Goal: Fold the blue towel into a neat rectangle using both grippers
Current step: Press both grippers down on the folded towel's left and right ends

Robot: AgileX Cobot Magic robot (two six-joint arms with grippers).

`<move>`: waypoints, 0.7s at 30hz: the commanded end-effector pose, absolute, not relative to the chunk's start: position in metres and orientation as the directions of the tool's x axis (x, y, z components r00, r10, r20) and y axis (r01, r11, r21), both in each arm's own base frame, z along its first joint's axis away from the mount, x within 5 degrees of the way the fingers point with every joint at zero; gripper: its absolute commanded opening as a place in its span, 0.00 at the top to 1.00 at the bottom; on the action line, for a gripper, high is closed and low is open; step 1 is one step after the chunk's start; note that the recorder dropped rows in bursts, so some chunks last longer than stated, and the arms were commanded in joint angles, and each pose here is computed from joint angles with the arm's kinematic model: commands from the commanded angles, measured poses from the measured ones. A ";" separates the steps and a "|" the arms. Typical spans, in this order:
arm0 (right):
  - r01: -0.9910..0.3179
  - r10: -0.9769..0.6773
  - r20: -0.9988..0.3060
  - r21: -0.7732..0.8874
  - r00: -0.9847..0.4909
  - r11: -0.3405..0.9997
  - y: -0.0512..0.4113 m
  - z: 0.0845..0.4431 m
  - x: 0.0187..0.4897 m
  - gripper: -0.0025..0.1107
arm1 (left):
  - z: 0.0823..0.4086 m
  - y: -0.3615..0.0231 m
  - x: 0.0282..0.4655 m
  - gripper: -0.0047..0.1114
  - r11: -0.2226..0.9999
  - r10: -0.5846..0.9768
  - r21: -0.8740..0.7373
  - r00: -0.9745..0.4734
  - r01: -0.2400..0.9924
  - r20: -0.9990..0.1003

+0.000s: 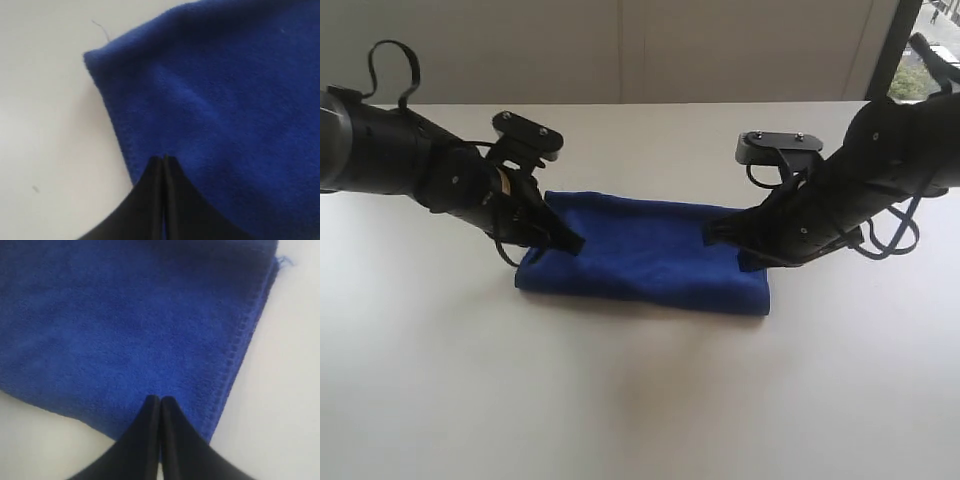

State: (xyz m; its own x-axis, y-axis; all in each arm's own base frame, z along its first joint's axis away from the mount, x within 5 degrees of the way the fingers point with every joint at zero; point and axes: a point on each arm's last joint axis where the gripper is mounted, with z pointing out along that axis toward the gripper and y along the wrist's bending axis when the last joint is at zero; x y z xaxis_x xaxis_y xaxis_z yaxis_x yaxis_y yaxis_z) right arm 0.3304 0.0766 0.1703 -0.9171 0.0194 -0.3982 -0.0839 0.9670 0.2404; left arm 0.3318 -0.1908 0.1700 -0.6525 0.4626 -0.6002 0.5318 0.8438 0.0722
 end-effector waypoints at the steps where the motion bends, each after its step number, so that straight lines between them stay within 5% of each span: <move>1: -0.092 0.014 -0.387 0.255 -0.922 0.963 0.078 0.165 0.331 0.98 | 0.155 -0.197 0.329 0.96 0.830 0.495 0.073 -0.670 0.553 -0.553; 6: -0.079 0.014 -0.363 0.240 -0.932 0.968 0.078 0.145 0.336 0.98 | 0.143 -0.197 0.328 0.96 0.830 0.506 0.072 -0.692 0.554 -0.514; 12: -0.120 -0.045 -0.370 0.182 -0.928 0.976 0.075 0.133 0.339 0.98 | 0.131 -0.188 0.317 0.96 0.850 0.511 0.067 -0.787 0.523 -0.345; 21: -0.203 -0.149 -0.416 0.089 -0.897 0.975 0.070 0.134 0.343 0.98 | 0.130 -0.201 0.305 0.96 0.867 0.475 0.004 -0.824 0.498 -0.309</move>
State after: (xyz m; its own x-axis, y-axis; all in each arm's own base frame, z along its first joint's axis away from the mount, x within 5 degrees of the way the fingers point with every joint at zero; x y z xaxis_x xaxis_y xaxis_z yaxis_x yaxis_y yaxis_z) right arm 0.3411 0.0723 0.1335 -0.9139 -0.0992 -0.3935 -0.1622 0.9782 0.1299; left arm 0.3209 -0.1976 0.1421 -0.7675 0.4740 -0.4316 0.5125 0.8581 0.0309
